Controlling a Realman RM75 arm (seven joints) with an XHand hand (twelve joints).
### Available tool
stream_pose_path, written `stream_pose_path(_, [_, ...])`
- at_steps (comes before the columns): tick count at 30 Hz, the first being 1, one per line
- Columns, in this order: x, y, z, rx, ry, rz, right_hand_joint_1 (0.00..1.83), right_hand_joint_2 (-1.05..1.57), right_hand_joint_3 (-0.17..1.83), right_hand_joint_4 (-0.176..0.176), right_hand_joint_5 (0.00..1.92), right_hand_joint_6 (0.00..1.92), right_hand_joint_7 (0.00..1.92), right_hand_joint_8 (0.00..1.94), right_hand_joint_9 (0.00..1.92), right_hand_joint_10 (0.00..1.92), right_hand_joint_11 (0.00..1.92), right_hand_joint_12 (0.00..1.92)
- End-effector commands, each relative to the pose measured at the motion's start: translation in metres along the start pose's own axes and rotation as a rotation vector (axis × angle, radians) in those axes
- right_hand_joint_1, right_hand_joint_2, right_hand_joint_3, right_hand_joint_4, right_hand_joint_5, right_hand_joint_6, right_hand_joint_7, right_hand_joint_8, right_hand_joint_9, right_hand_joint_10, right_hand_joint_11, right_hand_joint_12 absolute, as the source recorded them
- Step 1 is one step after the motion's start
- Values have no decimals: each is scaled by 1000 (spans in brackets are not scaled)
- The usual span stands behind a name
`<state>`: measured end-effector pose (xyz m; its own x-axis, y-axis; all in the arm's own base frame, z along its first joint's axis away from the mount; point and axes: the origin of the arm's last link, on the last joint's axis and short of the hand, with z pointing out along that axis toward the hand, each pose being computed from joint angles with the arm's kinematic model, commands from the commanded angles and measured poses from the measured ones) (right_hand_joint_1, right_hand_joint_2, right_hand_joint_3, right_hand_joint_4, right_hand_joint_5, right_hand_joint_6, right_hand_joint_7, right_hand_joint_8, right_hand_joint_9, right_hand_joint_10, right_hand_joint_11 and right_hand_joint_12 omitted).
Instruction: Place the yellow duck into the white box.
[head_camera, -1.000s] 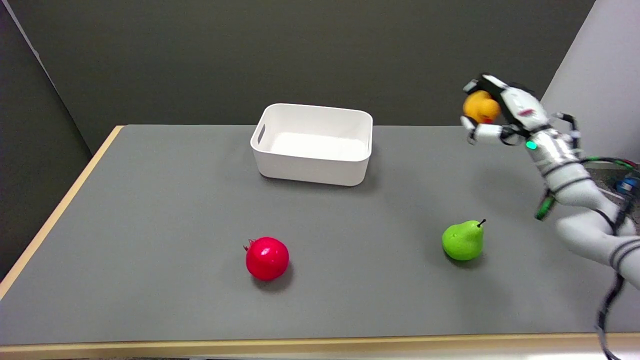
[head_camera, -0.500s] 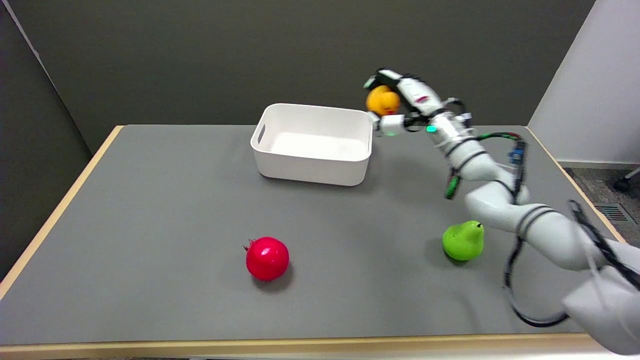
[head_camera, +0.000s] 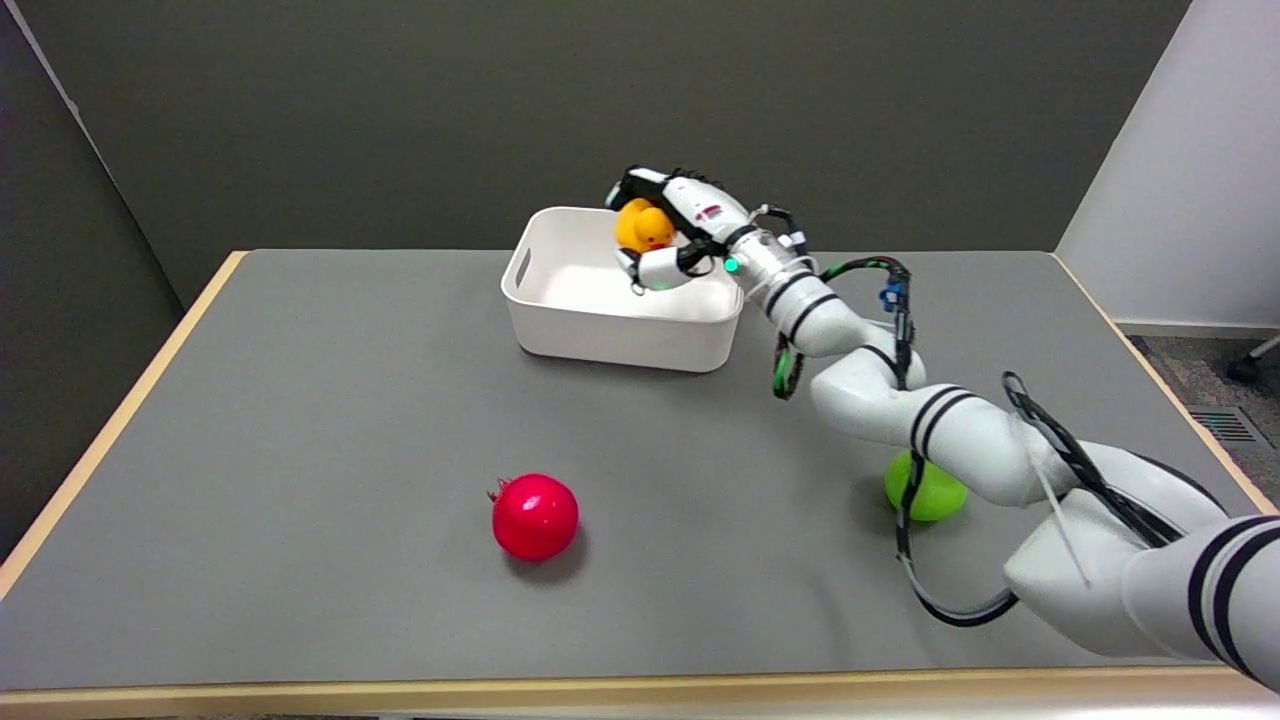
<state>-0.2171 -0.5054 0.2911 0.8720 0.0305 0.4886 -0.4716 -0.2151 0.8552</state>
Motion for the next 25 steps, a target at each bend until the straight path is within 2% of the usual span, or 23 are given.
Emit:
stream_pose_path(1, [-13,-37,25,2,-53,-50,524,624,929,92,120,345,172,261,113,515,92,1173])
stream_pose_path(3, [-7,-29,22,-18,-31,-12,573,563,1000,79,64,314,87,110,43,313,58,899])
stream_pose_path(6, [2,-12,11,-62,30,105,421,533,946,81,11,250,-1,89,-1,167,-1,768])
stream_pose_path(10, [28,17,-18,-82,176,231,386,532,935,73,20,158,-1,-1,-1,14,-1,569])
stream_pose_path(13, [52,31,-37,-80,291,294,369,521,913,72,14,151,-1,-1,-1,-1,-1,465])
stream_pose_path(16, [86,61,-73,-105,478,382,352,551,914,55,18,140,-1,-1,-1,-1,-1,339])
stream_pose_path(18, [108,82,-102,-133,600,446,351,555,916,53,20,147,-1,0,-1,-1,-1,323])
stream_pose_path(20, [121,95,-125,-142,675,473,320,641,815,39,39,256,-1,108,-1,2,-1,313])
stream_pose_path(22, [131,109,-150,-152,750,537,308,618,882,38,44,294,-1,154,-1,8,-1,309])
stream_pose_path(25, [142,119,-179,-107,838,633,278,649,871,25,85,329,21,202,-1,71,-1,302])
